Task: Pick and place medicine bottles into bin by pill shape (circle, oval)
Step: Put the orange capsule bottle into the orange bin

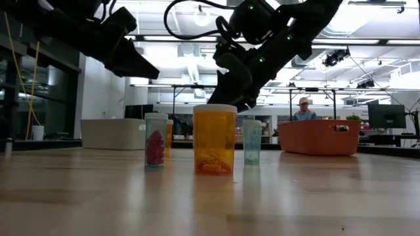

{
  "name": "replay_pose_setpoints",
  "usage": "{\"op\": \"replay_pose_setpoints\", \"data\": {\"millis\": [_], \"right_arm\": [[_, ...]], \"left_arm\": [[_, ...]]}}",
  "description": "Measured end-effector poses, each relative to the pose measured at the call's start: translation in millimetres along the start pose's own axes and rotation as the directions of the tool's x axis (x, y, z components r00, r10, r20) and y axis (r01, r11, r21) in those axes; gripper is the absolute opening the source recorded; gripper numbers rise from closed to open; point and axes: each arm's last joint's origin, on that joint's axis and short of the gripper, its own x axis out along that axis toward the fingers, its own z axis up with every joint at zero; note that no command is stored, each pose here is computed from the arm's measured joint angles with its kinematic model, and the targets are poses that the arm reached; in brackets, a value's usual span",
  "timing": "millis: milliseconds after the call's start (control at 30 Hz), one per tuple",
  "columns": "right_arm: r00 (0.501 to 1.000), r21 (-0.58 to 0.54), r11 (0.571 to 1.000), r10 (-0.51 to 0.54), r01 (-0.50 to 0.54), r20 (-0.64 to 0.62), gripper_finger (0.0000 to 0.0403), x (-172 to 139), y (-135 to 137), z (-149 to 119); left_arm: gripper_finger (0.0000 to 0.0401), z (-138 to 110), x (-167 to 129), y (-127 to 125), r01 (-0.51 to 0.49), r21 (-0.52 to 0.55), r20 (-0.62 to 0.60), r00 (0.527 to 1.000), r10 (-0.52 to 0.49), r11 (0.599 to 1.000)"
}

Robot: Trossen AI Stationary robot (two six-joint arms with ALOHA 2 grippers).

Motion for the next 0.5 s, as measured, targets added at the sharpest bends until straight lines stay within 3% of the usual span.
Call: {"op": "replay_pose_setpoints", "data": {"millis": [500], "right_arm": [[0.998,-0.009,0.999,0.04,-0.041,-0.041,0.0279,0.8,0.9,-3.9]], "left_arm": [[0.0198,0.6,0.0,0.0,0.0,-0.005,0.006,1.0,0.0,1.0]]}}
